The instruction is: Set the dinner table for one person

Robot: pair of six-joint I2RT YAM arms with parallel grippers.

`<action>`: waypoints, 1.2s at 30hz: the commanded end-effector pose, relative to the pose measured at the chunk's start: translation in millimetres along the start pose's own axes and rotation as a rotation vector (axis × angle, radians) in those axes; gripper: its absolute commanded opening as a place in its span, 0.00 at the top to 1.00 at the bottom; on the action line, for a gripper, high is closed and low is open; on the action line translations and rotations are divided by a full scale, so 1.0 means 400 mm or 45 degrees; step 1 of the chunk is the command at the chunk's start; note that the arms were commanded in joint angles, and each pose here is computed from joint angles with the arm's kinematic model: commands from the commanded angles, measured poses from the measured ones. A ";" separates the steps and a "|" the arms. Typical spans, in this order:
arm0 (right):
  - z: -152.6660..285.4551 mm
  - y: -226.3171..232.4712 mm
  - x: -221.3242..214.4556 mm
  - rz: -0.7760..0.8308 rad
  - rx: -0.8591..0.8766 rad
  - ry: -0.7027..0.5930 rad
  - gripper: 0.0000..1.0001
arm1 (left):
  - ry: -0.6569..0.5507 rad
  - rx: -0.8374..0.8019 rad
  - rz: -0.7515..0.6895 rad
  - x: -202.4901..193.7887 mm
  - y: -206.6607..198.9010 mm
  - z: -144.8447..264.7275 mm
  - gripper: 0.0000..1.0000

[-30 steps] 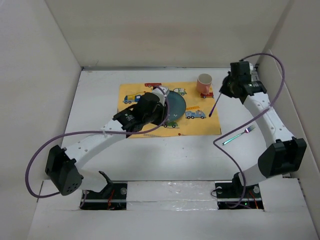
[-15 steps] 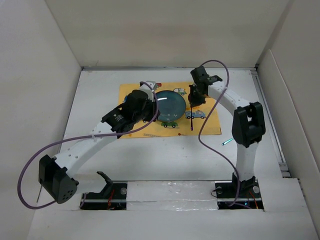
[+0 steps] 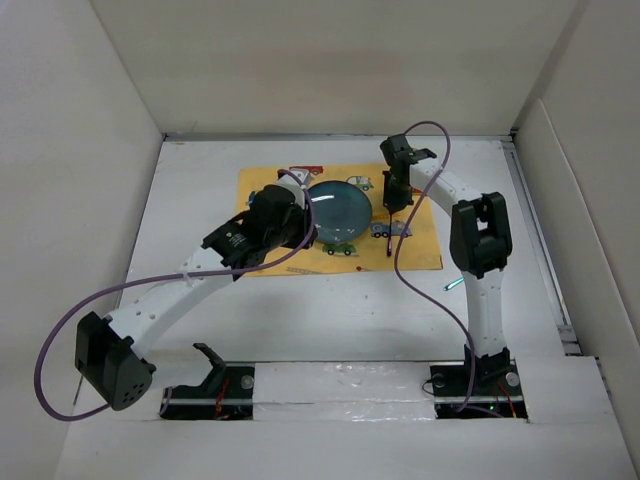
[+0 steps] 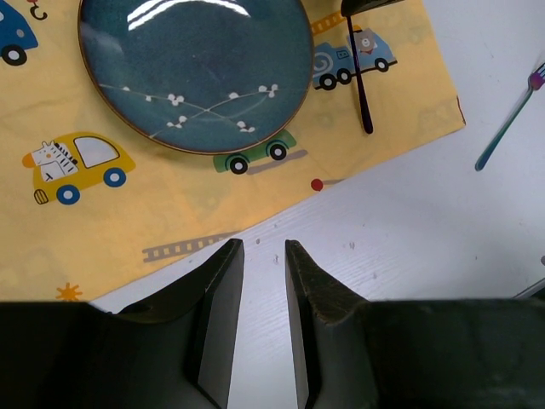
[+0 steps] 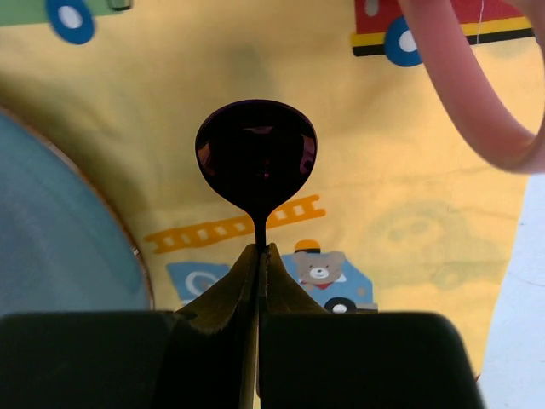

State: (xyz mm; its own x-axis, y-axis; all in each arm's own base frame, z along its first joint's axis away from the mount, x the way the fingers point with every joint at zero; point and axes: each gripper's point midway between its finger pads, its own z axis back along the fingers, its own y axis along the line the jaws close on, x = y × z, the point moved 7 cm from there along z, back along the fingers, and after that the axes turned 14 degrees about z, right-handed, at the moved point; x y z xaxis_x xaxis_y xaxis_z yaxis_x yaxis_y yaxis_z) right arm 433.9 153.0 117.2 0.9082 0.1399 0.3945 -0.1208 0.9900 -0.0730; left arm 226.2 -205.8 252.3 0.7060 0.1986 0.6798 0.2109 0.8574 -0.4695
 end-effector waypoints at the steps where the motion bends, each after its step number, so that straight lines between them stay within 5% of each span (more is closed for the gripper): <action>1: 0.003 -0.009 0.037 -0.024 -0.045 -0.067 1.00 | -0.025 -0.036 0.015 0.008 -0.010 0.011 0.76; 4: -0.005 -0.003 0.042 -0.051 -0.036 -0.068 0.96 | -0.004 -0.037 0.014 0.001 -0.009 0.002 0.76; 8: 0.019 0.006 0.057 -0.083 0.013 -0.120 0.66 | 0.003 -0.044 0.021 -0.005 -0.008 -0.004 0.76; 14: 0.140 -0.001 0.079 -0.134 0.069 -0.245 0.55 | 0.010 -0.046 0.025 -0.010 -0.007 -0.010 0.76; 16: 0.190 -0.022 0.061 -0.202 0.079 -0.312 0.58 | 0.035 -0.081 0.025 -0.016 -0.013 -0.010 0.76; 19: 0.267 -0.086 0.029 -0.430 0.045 -0.416 0.95 | 0.047 -0.099 0.023 -0.022 -0.014 -0.010 0.76; 20: 0.228 -0.136 -0.030 -0.526 -0.015 -0.362 1.00 | 0.043 -0.107 0.021 -0.022 -0.015 -0.005 0.76; 22: 0.255 -0.204 -0.080 -0.754 -0.083 -0.409 1.00 | 0.053 -0.111 0.009 -0.030 -0.010 -0.005 0.76; 24: 0.199 -0.285 -0.198 -0.953 -0.176 -0.284 1.00 | 0.040 -0.111 0.001 -0.029 -0.007 0.002 0.76; 28: 0.191 -0.381 -0.350 -1.154 -0.339 -0.261 1.00 | 0.044 -0.091 -0.020 -0.045 0.011 0.005 0.76; 32: 0.184 -0.447 -0.421 -1.226 -0.393 -0.204 0.67 | 0.067 -0.098 -0.048 -0.073 0.013 0.011 0.76; 36: 0.147 -0.464 -0.425 -1.190 -0.374 -0.104 0.54 | 0.091 -0.114 -0.063 -0.094 0.007 0.012 0.76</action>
State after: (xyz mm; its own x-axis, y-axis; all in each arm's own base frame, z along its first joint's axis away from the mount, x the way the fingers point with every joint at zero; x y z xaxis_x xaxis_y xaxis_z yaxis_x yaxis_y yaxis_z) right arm 261.4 -46.2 113.2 0.5621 -0.6953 0.4480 0.7579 0.6498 0.0577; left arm 202.1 -207.0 223.2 0.7580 0.1288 0.6394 0.2638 0.8360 -0.4812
